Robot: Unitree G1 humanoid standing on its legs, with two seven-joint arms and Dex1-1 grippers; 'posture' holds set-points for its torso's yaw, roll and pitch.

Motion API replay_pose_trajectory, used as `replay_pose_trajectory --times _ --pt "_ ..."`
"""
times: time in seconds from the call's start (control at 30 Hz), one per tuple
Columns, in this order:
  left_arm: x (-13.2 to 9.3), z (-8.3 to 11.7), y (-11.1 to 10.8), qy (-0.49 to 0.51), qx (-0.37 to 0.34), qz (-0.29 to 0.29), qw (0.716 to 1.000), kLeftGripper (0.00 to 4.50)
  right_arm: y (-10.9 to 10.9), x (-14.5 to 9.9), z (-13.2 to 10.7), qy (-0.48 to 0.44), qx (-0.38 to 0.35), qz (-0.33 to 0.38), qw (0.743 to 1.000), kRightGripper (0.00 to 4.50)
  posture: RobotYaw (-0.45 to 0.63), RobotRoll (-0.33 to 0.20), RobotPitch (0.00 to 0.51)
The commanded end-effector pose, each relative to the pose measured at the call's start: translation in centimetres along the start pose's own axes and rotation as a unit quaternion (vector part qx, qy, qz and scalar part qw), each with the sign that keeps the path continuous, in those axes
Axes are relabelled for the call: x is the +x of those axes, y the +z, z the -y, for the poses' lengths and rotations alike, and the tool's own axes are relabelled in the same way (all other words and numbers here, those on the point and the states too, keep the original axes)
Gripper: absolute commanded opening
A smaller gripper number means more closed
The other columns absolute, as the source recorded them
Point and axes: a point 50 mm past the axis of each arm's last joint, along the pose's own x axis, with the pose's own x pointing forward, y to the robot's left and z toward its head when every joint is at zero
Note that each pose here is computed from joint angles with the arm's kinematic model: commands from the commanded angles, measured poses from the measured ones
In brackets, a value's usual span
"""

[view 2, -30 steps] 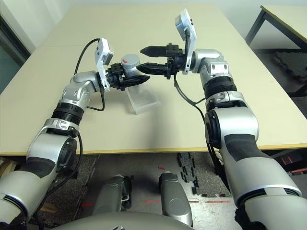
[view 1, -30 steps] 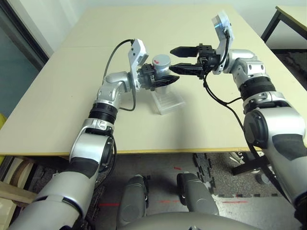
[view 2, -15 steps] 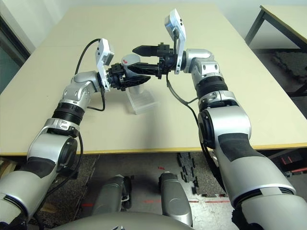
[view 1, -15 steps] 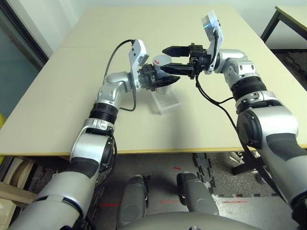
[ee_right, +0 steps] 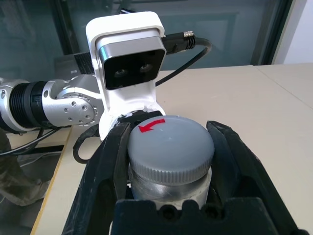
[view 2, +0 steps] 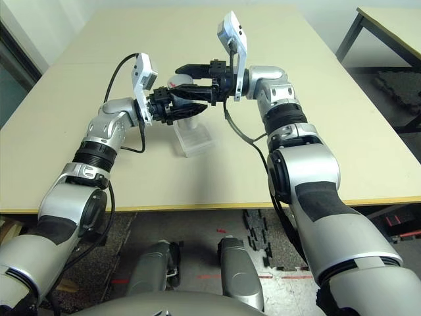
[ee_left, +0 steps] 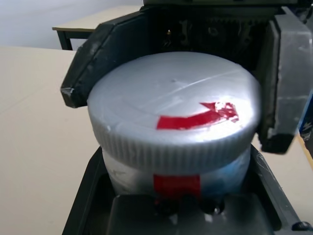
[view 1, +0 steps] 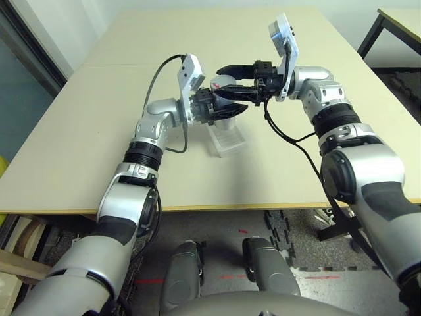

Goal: Pour the medicine from the bottle into the box.

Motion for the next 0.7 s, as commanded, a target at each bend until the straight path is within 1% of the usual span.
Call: replay_pose_trajectory --times 0.03,0.1,0.2,0.33,0.43,0.5,0.57,0.7 --pt "0.3 0.2 0.1 -0.012 0.006 -0.007 1.000 2.67 0.2 -0.3 0.2 -0.009 -0.004 -0.003 1.000 2.59 -0.22 0.000 0.077" --pt "0.3 0.2 0.0 -0.011 0.005 -0.007 1.000 2.67 0.3 -0.4 0.2 -0.009 0.011 0.015 1.000 2.59 -0.22 0.000 0.077" --pt "0.3 0.2 0.0 -0.011 0.004 -0.007 1.000 2.67 1.2 -0.5 0.3 -0.013 0.056 0.083 0.995 2.59 -0.22 0.000 0.076" --pt "0.2 0.1 0.0 -0.007 0.004 -0.006 1.000 2.67 2.3 -1.2 0.7 -0.036 0.113 0.165 0.979 2.59 -0.22 0.000 0.076" --pt "0.1 0.1 0.0 -0.005 0.004 -0.006 1.000 2.67 2.5 -1.9 0.9 -0.061 0.136 0.197 0.969 2.59 -0.22 0.000 0.072" --pt "0.0 0.0 0.0 -0.001 0.004 -0.005 1.000 2.67 2.3 -2.7 1.2 -0.097 0.139 0.199 0.965 2.59 -0.22 0.000 0.072" --pt "-0.2 -0.1 0.0 0.003 0.003 -0.004 1.000 2.67 1.8 -3.4 1.4 -0.138 0.122 0.174 0.967 2.59 -0.21 0.000 0.069" --pt "-0.7 -0.4 0.2 0.017 0.008 -0.003 1.000 2.67 -0.3 -5.6 2.0 -0.261 0.110 0.124 0.951 2.59 -0.21 0.000 0.067"
